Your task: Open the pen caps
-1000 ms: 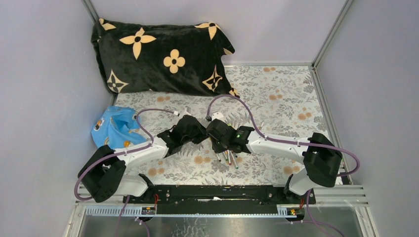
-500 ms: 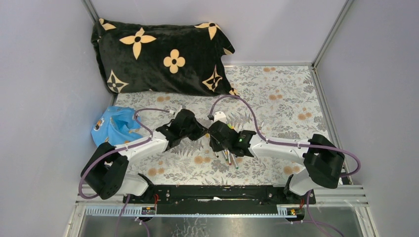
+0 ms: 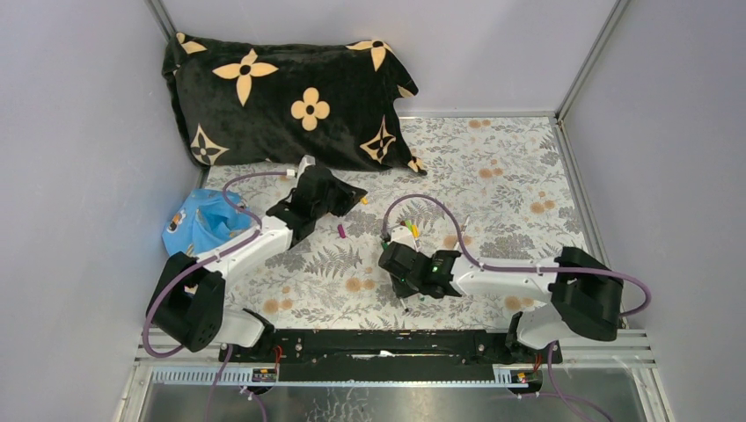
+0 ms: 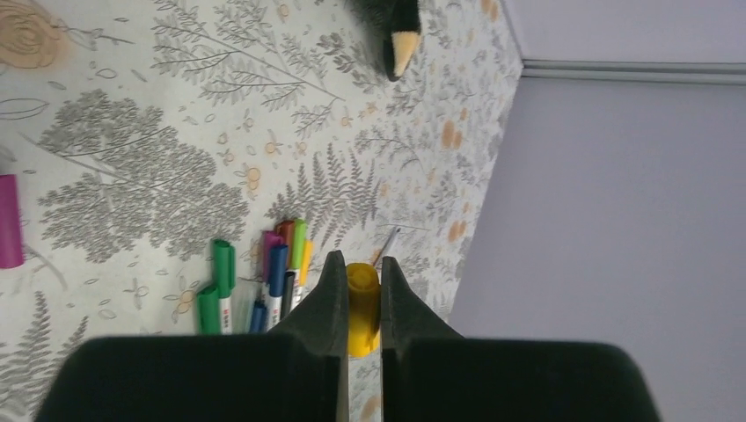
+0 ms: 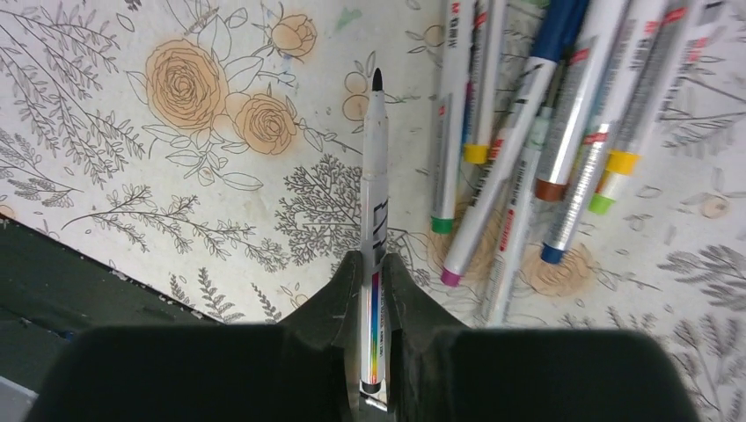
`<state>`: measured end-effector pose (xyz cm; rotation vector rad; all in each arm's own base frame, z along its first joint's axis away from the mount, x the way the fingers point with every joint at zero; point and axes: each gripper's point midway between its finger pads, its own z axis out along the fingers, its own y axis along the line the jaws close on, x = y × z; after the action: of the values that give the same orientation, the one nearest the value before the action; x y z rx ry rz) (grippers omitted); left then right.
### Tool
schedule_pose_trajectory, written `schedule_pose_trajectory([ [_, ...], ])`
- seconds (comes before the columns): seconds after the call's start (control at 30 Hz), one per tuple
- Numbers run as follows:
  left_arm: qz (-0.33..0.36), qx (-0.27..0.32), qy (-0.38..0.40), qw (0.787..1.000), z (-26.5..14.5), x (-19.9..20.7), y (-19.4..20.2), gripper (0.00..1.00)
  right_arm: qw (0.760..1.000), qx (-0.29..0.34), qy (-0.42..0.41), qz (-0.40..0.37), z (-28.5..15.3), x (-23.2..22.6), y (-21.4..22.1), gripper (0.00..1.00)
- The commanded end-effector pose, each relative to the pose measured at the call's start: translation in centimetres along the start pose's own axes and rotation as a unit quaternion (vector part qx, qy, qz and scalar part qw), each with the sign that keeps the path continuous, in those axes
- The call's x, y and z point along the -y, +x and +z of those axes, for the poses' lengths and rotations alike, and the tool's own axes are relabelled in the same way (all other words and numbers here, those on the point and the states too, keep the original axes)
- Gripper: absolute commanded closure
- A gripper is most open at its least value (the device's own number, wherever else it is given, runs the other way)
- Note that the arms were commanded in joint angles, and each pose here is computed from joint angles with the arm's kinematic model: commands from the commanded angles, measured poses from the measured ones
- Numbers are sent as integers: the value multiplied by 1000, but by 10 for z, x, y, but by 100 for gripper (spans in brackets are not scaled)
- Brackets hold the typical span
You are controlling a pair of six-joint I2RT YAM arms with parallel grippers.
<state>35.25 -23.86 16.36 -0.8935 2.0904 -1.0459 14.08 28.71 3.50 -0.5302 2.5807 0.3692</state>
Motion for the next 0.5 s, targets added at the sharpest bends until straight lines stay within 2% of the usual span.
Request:
schedule_pose_trajectory([
  [0.0, 66, 23, -41, 997, -12, -11, -12, 100, 997, 72, 14, 24, -35, 1, -40, 100],
  [0.2, 131, 54, -146, 979, -33, -78, -22, 100, 979, 156, 114, 64, -76, 45, -84, 100],
  [0.47, 144, 52, -229, 961, -37, -148, -15, 97, 954, 148, 211, 150, -73, 123, -90, 100],
])
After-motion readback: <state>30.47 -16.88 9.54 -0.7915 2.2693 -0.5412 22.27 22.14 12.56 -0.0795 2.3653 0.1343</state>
